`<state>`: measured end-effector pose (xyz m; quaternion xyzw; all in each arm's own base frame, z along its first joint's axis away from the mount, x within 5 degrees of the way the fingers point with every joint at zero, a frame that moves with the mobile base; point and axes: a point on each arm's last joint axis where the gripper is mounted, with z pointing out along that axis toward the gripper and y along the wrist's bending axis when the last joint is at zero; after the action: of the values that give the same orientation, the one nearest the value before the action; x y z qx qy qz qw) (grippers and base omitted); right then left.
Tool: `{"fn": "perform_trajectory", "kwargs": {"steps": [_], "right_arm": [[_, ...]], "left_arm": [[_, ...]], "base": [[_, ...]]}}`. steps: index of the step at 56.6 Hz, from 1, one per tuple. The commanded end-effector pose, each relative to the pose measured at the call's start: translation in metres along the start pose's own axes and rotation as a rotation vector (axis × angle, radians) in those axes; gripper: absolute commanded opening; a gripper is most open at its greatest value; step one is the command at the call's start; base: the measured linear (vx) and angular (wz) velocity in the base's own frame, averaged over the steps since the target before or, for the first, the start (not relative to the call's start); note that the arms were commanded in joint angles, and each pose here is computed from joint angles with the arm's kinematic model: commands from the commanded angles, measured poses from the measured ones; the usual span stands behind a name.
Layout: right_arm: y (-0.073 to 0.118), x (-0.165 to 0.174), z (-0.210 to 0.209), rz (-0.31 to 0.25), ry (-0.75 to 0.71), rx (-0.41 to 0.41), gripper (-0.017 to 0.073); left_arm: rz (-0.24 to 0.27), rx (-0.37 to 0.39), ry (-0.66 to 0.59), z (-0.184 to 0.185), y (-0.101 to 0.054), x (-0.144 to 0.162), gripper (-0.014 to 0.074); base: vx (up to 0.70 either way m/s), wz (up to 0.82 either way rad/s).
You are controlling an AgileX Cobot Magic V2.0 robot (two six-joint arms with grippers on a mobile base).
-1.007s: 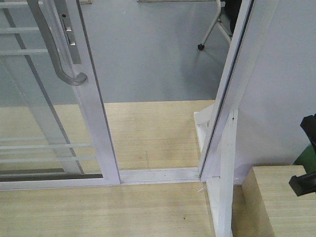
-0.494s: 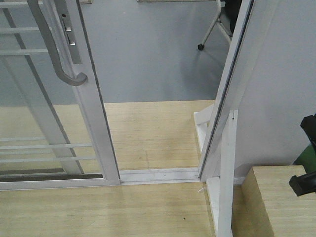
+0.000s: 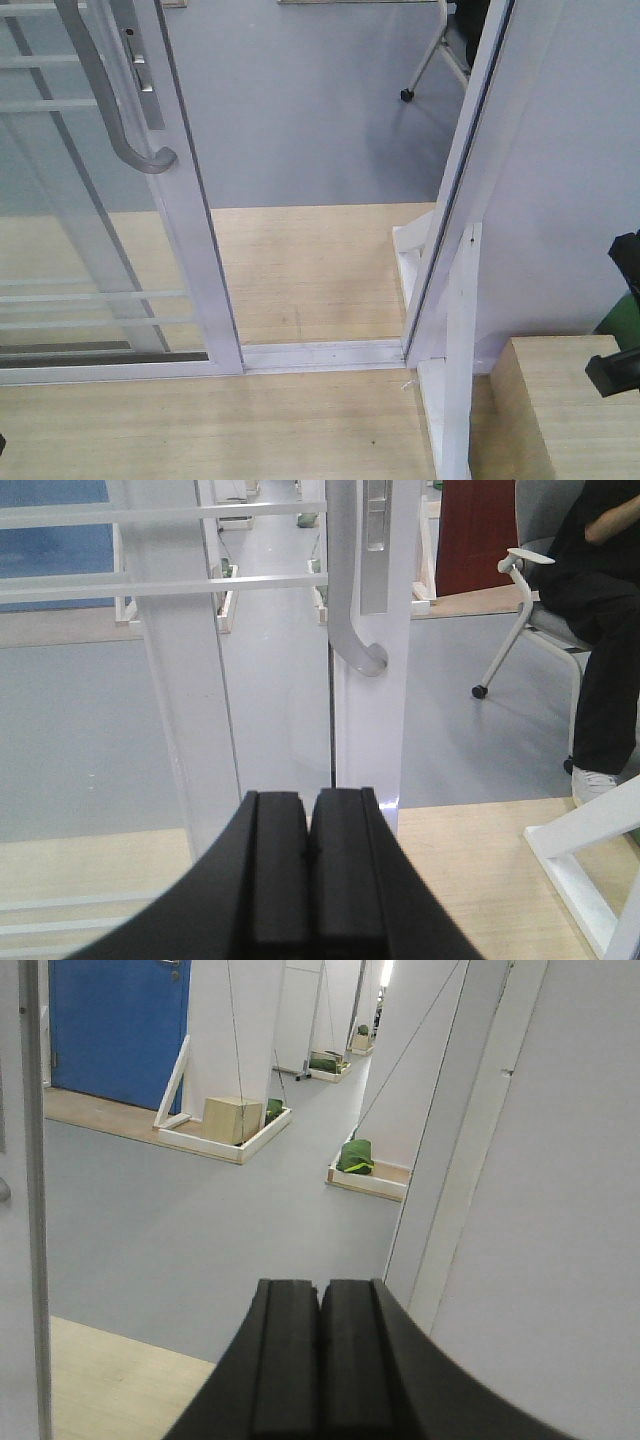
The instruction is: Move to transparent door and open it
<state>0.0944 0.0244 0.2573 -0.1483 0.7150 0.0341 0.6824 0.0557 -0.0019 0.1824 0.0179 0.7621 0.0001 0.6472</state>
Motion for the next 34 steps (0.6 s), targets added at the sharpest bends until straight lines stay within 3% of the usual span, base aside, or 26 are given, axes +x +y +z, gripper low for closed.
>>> {"fn": "perform_trajectory", "kwargs": {"steps": [1,34], "right_arm": [[0.0005,-0.0157,-0.0004,-0.002,-0.096,-0.018,-0.0001],[0.0000,-0.0143,-0.0003,-0.002,-0.080,-0.012,-0.0001]], "left_arm": [[-0.012,-0.001,-0.081,-0.0005,0.0003,-0.0044,0.0000],[-0.012,-0.001,-0.081,-0.0005,0.0003,-0.0044,0.0000]], "base": [[0.00,0.00],[0.00,0.00]]}}
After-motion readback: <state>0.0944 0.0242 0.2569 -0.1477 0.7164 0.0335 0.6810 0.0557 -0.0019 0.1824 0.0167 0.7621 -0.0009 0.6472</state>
